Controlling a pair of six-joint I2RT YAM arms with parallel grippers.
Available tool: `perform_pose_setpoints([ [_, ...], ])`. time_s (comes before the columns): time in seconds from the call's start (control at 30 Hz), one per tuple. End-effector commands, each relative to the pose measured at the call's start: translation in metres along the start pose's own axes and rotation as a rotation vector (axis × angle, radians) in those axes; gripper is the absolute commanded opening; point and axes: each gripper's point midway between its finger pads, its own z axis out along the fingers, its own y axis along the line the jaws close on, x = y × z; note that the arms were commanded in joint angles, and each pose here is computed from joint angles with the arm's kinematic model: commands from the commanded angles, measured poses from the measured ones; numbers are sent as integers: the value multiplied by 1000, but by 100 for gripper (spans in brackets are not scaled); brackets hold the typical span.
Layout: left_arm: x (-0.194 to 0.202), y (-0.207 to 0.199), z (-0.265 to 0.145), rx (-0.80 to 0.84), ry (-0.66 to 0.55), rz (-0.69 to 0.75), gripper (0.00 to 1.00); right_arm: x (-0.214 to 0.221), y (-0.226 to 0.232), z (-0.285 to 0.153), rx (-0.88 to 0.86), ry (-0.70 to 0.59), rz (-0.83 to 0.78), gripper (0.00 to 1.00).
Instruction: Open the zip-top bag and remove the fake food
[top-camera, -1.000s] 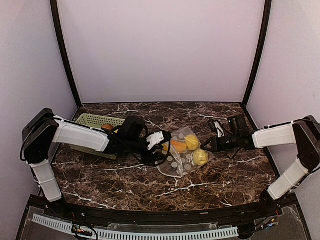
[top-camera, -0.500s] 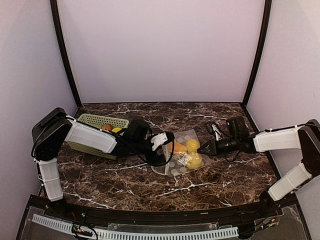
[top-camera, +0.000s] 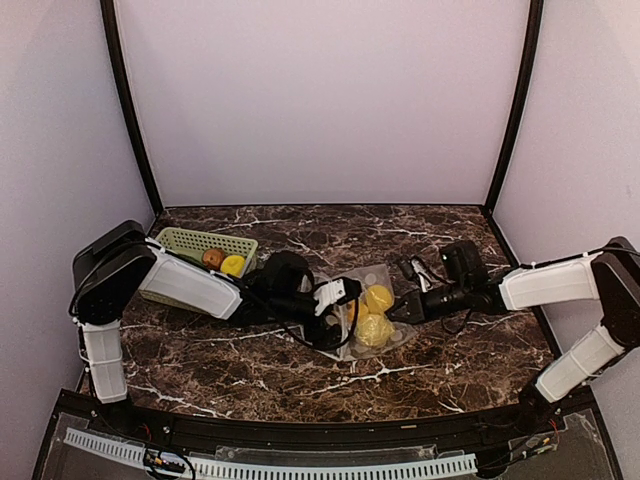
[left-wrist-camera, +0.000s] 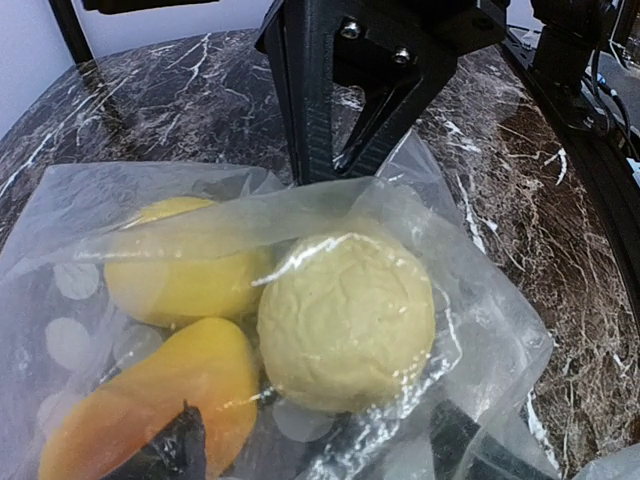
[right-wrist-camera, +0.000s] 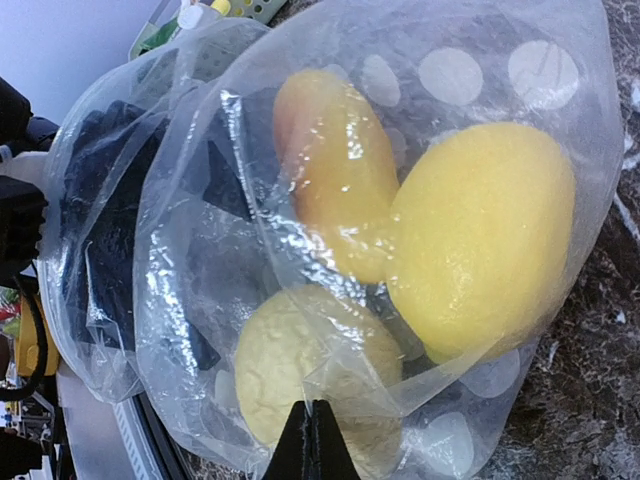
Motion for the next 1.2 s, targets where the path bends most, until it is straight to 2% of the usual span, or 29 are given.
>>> perform_pose_setpoints([
  [0.0, 0, -15, 16, 54, -21, 4, 76, 19, -14, 9, 36, 28, 49, 0],
  [0.23, 3, -26, 24, 88, -25, 10, 81, 35, -27, 20, 66, 69, 81, 0],
  [0.5, 7, -38, 34, 104, -11, 27, 82, 40, -19, 34, 34, 88, 76, 0],
  [0.7, 8, -35, 33, 88, 1, 24, 73, 36, -18, 33, 49, 86, 59, 0],
  [0.9, 23, -38, 12, 36, 20, -9, 54, 26, -21, 23, 77, 56, 46, 0],
  [1.17, 27, -33, -24, -85, 30, -30, 49, 18, -34, 4, 111, 7, 67, 0],
])
